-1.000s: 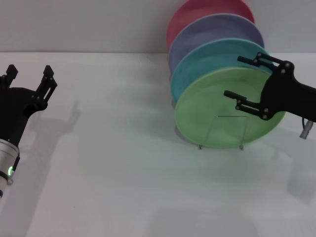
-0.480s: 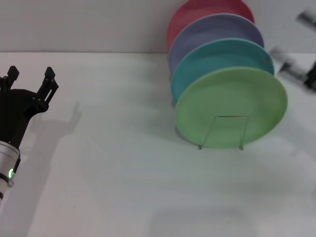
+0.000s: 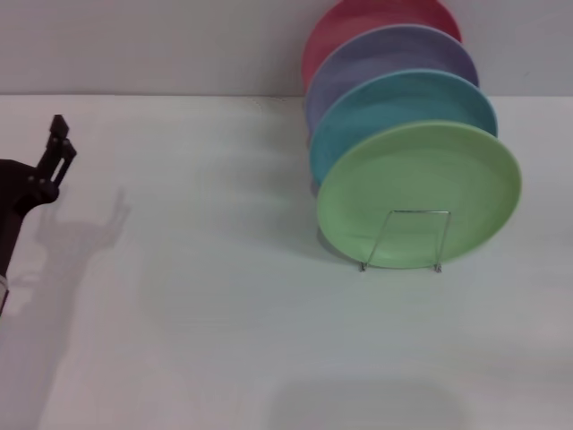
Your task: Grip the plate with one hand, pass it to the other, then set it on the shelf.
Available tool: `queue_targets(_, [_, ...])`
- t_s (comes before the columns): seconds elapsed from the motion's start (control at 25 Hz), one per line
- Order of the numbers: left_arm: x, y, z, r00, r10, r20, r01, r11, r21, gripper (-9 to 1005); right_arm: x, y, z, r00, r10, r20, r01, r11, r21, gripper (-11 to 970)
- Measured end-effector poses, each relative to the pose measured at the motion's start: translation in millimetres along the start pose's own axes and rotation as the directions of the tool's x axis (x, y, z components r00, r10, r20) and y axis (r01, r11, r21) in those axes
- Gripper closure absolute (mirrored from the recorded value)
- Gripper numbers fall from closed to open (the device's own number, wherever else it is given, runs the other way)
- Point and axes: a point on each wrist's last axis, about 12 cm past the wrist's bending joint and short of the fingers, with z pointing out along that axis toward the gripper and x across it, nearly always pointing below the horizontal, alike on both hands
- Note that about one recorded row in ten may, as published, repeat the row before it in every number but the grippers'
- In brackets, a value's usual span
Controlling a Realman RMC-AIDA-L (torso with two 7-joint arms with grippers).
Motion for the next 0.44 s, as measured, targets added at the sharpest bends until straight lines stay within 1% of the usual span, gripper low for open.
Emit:
queue_targets(0.04, [0, 0.0, 0, 1.0, 0.0, 0.0, 0.0, 1.0, 0.0, 156, 0, 0.0, 0, 1.0, 0.0, 0.0, 0.0, 1.0, 0.0, 242])
queue_targets(0.08, [0, 1.9, -2, 1.0, 0.009, 0.011, -0.009, 1.0, -0.006, 156, 2, -7.0, -13, 1.0, -0.002, -0.023, 0.003, 1.0, 0.017, 242])
queue_targets(0.12, [-1, 8.5, -3, 0.999, 0.022, 0.022, -0.022, 0.999, -0.027, 156, 2, -7.0, -13, 1.0, -0.002, -0.023, 0.003, 1.0, 0.017, 242])
queue_targets(0.16, [-1, 11.5, -3, 0.999, 0.023, 0.023, -0.022, 0.999, -0.038, 156, 2, -9.3, -19, 1.0, -0.003, -0.03, 0.004, 1.0, 0.021, 242])
queue_targets(0.2, [-1, 11.5, -3, 0.999, 0.023, 0.023, -0.022, 0.999, -0.038, 156, 5, -10.7, -28, 0.999, 0.002, -0.05, -0.001, 1.0, 0.025, 242])
queue_targets(0.32, [0, 18.3, -3, 0.999, 0.033, 0.025, -0.032, 0.998, -0.058, 156, 8, -9.4, -34, 0.997, 0.008, -0.072, -0.006, 1.0, 0.017, 242])
queue_targets(0.44, [-1, 20.8, -3, 0.998, 0.051, 0.042, -0.049, 0.997, -0.056, 156, 11, -6.1, -39, 0.996, 0.008, -0.092, -0.009, 1.0, -0.01, 242])
